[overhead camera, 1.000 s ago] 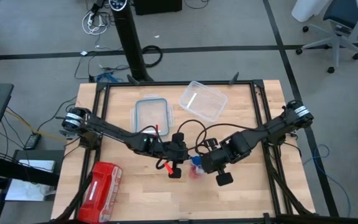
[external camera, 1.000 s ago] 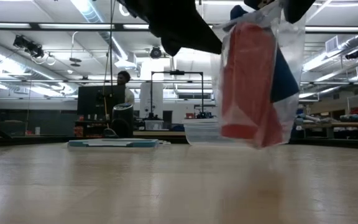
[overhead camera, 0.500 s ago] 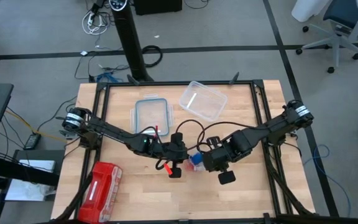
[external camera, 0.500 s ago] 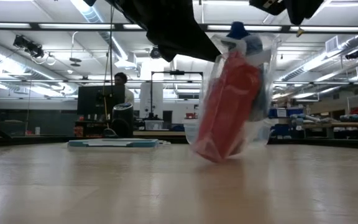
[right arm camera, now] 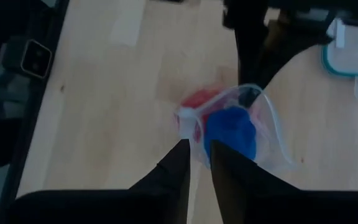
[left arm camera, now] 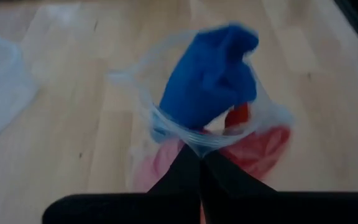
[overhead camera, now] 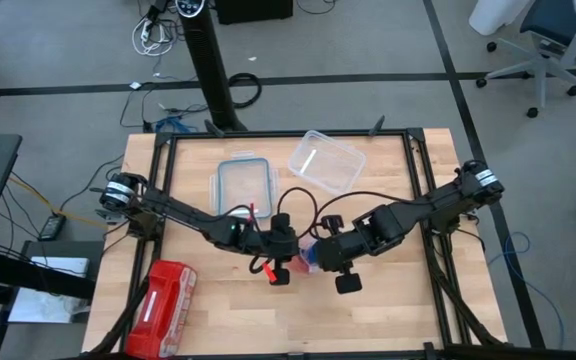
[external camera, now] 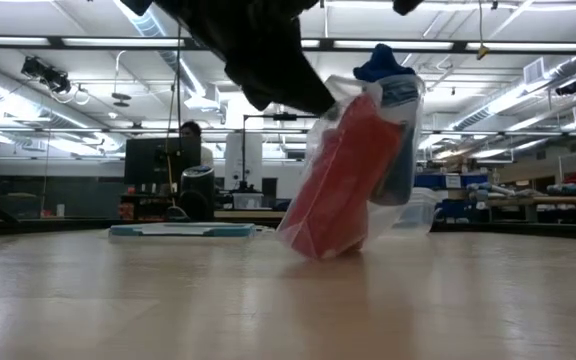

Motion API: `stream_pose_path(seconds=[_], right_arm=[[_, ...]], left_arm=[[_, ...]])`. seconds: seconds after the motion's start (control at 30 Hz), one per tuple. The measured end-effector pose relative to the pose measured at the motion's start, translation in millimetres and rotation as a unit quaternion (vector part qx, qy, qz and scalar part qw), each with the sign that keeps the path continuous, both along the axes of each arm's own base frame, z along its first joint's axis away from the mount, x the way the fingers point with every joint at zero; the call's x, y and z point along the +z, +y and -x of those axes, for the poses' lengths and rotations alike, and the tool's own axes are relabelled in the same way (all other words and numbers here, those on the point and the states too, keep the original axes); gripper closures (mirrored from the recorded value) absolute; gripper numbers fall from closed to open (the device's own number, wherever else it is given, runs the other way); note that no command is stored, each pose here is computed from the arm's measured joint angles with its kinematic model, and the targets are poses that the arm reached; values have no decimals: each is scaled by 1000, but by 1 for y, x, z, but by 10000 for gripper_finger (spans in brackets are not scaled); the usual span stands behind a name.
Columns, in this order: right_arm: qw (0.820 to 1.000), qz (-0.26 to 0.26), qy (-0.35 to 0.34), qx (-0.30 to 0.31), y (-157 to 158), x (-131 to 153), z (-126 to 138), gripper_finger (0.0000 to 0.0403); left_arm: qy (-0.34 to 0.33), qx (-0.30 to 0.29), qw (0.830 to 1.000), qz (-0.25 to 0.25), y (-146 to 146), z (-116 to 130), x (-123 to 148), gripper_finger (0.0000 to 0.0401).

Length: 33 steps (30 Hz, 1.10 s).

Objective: Roll bandage
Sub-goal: Put the blue bandage into the transparent zip bag

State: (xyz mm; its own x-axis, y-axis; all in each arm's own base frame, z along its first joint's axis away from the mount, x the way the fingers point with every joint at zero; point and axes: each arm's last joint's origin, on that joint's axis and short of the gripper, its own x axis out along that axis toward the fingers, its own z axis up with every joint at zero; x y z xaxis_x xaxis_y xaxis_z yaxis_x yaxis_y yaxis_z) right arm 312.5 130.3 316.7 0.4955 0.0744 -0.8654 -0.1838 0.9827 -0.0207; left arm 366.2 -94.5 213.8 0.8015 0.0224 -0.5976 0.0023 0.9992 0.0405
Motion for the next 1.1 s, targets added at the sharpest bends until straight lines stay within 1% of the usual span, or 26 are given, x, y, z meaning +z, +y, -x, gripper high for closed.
stream_pose_path(seconds=[0.17, 0.33, 0.57, 0.67, 0.77, 0.9, 1.0, 1.1], right_arm=[[1000, -8, 5, -2, -6, -6, -8, 348], [999, 11, 31, -2, -13, -22, -20, 349], [999, 20, 36, -21, -24, -19, -19, 355], [997, 26, 57, -36, -27, -21, -16, 358], [996, 32, 62, -48, -28, -22, -15, 363], [997, 47, 43, -40, -29, -25, -23, 369], [996, 45, 60, -37, -31, -37, -31, 373], [995, 49, 71, -40, -33, -44, -35, 378]], left_arm=[[7, 6, 1000, 1, 2, 4, -10, 401], [5, 11, 1000, -5, 3, 5, -11, 401], [9, 13, 1000, -7, 3, 5, -12, 401], [9, 13, 1000, -7, 3, 5, -12, 401], [7, 13, 1000, -6, 3, 5, -11, 401], [-10, 10, 1000, -5, 3, 4, -7, 401], [-21, 6, 1000, -6, 3, 6, 1, 401], [-27, 7, 1000, -7, 4, 7, 6, 401]])
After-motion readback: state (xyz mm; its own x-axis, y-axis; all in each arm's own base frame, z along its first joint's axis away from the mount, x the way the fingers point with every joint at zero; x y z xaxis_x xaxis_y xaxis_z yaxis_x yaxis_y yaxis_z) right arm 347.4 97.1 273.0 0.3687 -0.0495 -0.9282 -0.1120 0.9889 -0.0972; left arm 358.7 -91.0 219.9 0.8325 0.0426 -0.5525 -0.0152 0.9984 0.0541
